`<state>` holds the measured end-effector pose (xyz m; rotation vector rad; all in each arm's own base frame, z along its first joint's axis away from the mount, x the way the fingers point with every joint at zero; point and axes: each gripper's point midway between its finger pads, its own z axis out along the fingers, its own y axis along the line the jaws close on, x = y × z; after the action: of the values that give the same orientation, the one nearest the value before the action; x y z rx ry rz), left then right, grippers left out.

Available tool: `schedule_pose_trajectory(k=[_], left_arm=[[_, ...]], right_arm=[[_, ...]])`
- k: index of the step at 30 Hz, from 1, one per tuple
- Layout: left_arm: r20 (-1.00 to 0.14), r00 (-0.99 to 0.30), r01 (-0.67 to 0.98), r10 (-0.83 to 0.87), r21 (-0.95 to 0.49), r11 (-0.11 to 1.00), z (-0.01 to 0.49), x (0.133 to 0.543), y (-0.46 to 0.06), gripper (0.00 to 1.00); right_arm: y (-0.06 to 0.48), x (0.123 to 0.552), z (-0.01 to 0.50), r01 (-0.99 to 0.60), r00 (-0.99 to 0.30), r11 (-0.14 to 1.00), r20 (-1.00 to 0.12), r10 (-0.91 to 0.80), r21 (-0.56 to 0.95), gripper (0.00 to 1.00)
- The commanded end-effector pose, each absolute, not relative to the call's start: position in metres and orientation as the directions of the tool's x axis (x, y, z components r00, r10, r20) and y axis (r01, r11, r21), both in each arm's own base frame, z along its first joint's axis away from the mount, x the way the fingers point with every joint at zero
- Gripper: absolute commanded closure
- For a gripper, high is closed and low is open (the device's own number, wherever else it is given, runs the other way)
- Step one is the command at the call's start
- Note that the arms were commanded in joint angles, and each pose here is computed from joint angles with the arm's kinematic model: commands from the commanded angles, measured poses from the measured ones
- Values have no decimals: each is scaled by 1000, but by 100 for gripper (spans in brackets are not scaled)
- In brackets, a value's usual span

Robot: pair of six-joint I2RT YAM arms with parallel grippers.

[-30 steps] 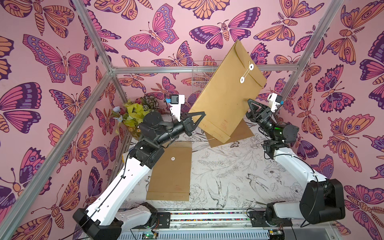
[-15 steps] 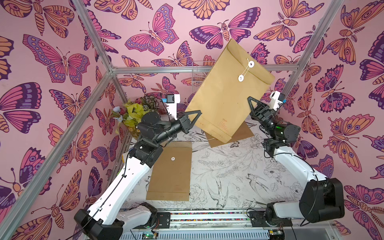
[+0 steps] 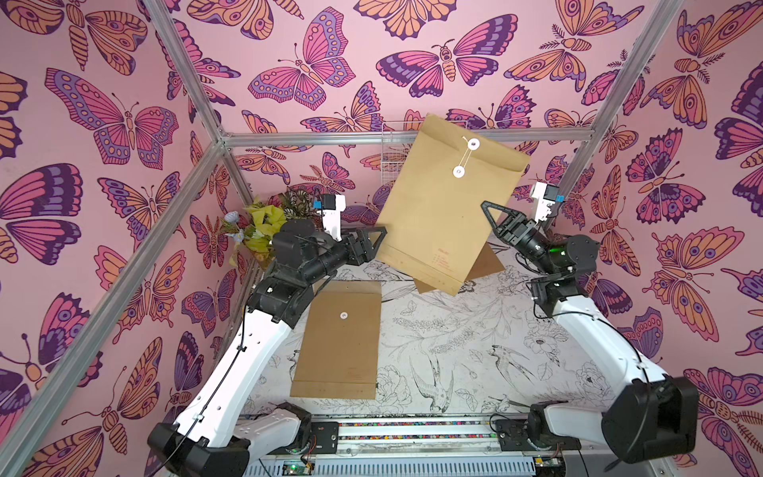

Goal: Open the file bag
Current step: Pick up the file bag from the center of the board.

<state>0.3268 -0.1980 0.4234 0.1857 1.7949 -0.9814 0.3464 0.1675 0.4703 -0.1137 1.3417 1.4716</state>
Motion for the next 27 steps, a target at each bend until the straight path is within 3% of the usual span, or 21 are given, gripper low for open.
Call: schedule_pose_trajectory(k=[1, 5, 9, 14, 27], left_arm=[[-873, -421, 525, -247, -456, 718, 426, 319, -179, 27], [-903, -373, 579, -214, -407, 706, 436, 313, -179, 26], [-923, -320, 663, -212, -378, 646, 456, 303, -188, 24], [-941, -274, 761, -197, -337, 554, 477, 289, -201, 22], [-941, -271, 834, -203, -335, 438, 488, 287, -218, 19]], right_arm=[[168, 324, 475, -755, -303, 418, -834, 461, 505, 100], [165, 310, 471, -753, -252, 511, -899, 359, 415, 100], [169, 294, 480, -786, -242, 493, -919, 310, 373, 100], [175, 270, 492, -844, -214, 428, -935, 282, 323, 100], [191, 235, 514, -919, -251, 228, -922, 294, 323, 100]])
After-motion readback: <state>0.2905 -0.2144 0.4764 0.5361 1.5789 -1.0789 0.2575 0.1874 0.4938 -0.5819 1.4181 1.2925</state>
